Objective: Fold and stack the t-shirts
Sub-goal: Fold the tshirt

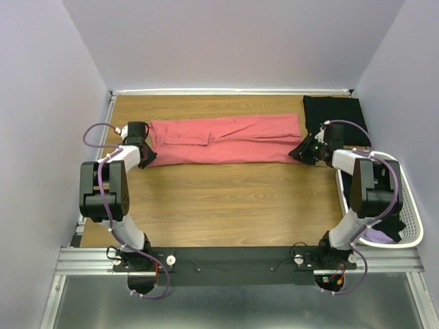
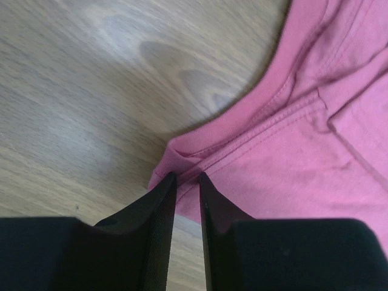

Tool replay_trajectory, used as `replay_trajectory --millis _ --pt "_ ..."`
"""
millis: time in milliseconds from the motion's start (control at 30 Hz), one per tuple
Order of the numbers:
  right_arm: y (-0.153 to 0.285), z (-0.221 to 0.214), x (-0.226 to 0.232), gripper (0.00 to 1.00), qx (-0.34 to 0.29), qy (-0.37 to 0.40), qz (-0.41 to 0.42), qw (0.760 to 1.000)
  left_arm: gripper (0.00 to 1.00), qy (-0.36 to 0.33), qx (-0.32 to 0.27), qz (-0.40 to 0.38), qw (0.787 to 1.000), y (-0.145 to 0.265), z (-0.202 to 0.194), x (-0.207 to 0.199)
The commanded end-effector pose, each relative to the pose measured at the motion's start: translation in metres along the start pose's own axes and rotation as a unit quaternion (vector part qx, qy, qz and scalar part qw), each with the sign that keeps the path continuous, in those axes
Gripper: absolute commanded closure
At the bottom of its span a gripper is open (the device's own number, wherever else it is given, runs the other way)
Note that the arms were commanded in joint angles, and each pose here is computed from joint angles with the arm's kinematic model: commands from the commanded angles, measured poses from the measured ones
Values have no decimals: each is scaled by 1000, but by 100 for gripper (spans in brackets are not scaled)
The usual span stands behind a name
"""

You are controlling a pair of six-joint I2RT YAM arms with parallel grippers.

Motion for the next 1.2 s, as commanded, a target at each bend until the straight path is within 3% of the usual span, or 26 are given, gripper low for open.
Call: replay_trajectory --millis 0,300,567,667,800,900,1067,1167 --pt "-6 -13 -32 58 10 -40 -58 997 70 22 10 32 999 -12 -3 18" --pt "13 -56 -52 58 54 -103 -108 987 70 22 12 72 997 -13 -5 39" --pt "44 -31 -29 57 -1 -42 -95 995 69 24 -28 55 998 7 18 35" --pt "46 -14 -5 57 -12 19 -50 999 58 19 -50 30 998 23 26 28" --pt "31 -5 28 57 0 73 2 997 46 8 -80 -1 997 47 33 20" --pt "17 3 28 58 7 70 10 997 40 -2 -110 -13 994 64 34 17" --pt "-7 19 23 61 9 75 -3 997 39 -28 -148 -26 988 79 27 13" --pt "-23 29 17 62 6 75 -24 997 39 -37 -143 -27 989 75 21 13"
Point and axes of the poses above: each gripper's point midway between its finger pads, its own y axis back along the fingers, its own x axis along the line the jaws close on, z = x × y, the point moved 9 cm from there along y, back along the fingers, and after that the axes turned 8 degrees about y, right-handed, at the moved point
